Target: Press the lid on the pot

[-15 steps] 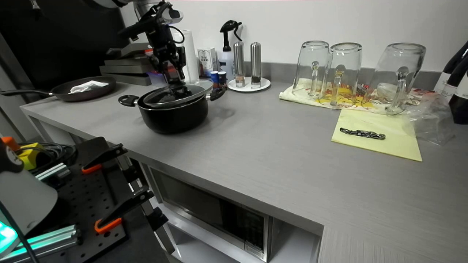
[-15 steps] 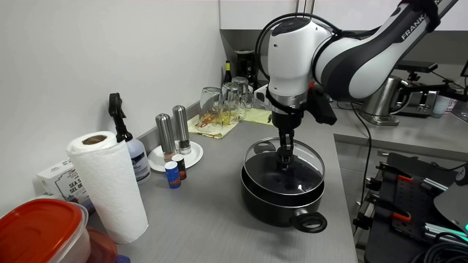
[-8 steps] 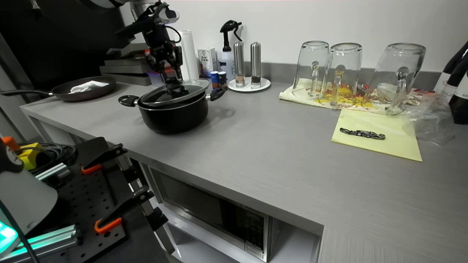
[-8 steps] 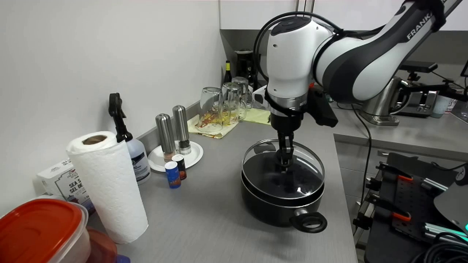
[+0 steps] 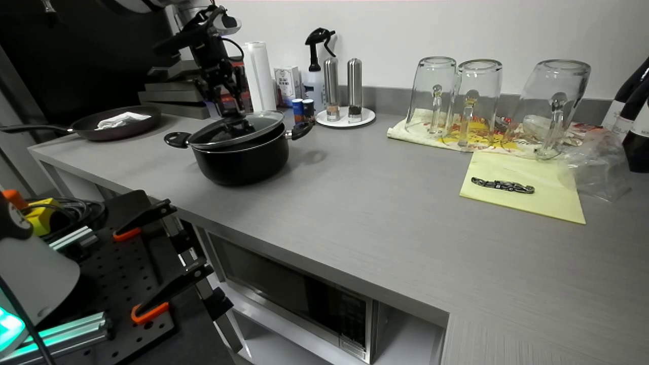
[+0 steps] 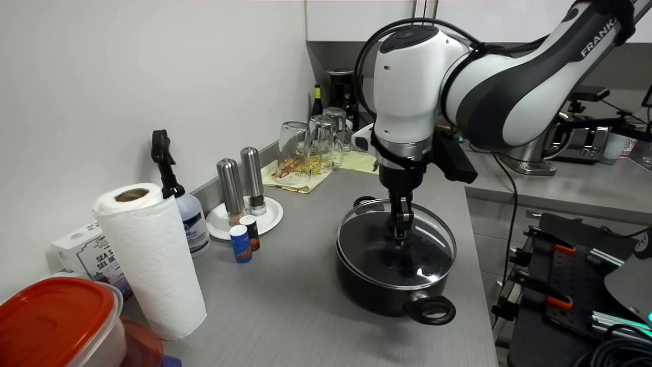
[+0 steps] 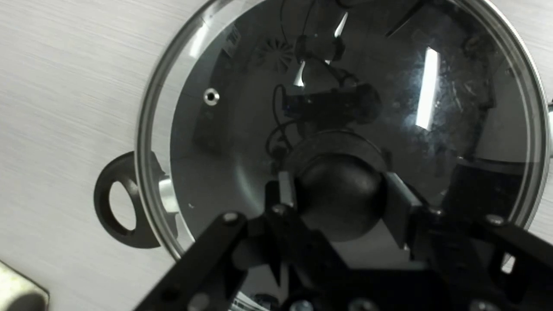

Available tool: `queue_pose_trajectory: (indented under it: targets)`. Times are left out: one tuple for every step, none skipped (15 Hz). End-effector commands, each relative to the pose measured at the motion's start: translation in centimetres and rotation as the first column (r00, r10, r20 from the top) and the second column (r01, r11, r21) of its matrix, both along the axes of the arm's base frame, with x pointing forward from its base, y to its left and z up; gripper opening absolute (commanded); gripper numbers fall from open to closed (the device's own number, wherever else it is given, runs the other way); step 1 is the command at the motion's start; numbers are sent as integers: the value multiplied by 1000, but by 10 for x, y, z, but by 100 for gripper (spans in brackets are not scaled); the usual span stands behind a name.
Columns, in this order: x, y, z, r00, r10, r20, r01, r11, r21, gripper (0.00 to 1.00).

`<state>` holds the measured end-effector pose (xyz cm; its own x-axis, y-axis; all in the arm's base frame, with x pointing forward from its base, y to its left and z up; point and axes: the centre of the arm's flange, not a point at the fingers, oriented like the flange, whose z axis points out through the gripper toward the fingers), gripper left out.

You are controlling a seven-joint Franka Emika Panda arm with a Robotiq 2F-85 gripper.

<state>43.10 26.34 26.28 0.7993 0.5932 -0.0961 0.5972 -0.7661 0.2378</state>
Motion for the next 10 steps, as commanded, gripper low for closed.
queue_pose_trajectory:
  targets:
    - [-4,7,11,1000,5,7,-5,1000,9,25]
    - [-3,7,10,1000,6,5,-6,1000,10,25]
    - [-3,6,10,1000,5,3,-5,1000,11,25]
    - [-3,6,9,1000,4,0,-4,1000,12,25]
    - [-2,6,9,1000,0,-3,0,1000,14,25]
    - [-1,6,9,1000,-4,-5,4,1000,17,25]
    - [0,6,9,1000,-9,-3,9,1000,19,25]
    - [0,6,10,1000,-12,-3,12,1000,21,25]
    - [1,6,11,1000,-13,-2,13,1000,23,25]
    - [0,6,12,1000,-15,-2,15,1000,25,25]
